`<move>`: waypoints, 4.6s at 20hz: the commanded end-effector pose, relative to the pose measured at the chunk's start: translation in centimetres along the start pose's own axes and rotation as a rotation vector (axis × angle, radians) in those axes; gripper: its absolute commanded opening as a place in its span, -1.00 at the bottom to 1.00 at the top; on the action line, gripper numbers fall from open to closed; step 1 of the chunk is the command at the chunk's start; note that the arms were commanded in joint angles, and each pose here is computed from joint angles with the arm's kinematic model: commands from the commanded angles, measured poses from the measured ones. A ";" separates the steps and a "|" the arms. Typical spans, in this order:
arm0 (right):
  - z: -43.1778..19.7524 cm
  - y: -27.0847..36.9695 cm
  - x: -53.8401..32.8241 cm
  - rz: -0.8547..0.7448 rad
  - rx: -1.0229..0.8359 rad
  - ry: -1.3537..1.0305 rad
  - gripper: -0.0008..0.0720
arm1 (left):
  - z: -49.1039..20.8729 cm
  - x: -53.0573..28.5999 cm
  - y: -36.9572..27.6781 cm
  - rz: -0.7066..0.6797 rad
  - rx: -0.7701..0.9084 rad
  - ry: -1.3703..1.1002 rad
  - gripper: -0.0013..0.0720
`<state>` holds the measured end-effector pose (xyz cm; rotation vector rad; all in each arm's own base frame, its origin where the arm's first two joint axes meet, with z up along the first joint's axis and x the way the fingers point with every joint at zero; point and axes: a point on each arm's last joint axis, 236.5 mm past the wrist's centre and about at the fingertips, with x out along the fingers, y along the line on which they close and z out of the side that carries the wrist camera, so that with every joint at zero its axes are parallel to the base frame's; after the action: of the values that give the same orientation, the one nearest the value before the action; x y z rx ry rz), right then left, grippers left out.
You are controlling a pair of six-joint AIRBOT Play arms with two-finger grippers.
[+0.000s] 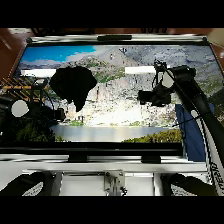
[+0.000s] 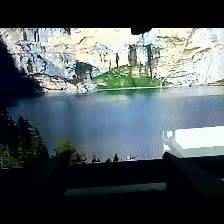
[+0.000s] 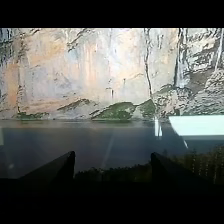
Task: Fold the shirts.
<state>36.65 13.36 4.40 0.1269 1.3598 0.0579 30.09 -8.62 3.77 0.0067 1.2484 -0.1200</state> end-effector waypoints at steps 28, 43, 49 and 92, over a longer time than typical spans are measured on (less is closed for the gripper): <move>2.7 1.1 -0.1 0.041 -0.056 -0.116 0.62 | 19.9 2.5 1.1 -0.045 -0.107 -0.380 0.95; 1.1 0.7 0.0 0.028 -0.053 -0.046 0.62 | 22.3 21.6 2.7 -0.198 -0.368 0.019 -0.72; 1.4 -0.6 -0.3 -0.027 -0.157 -0.057 0.62 | 27.9 7.2 1.4 -0.227 -0.184 -0.259 -0.87; -8.0 -2.0 6.4 0.284 0.004 0.311 0.63 | -5.1 11.3 -14.2 -0.484 -0.179 0.445 0.94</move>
<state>30.12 12.55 -2.22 0.3021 1.5990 0.3055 27.43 -22.14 -5.08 -0.3863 1.6722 -0.4533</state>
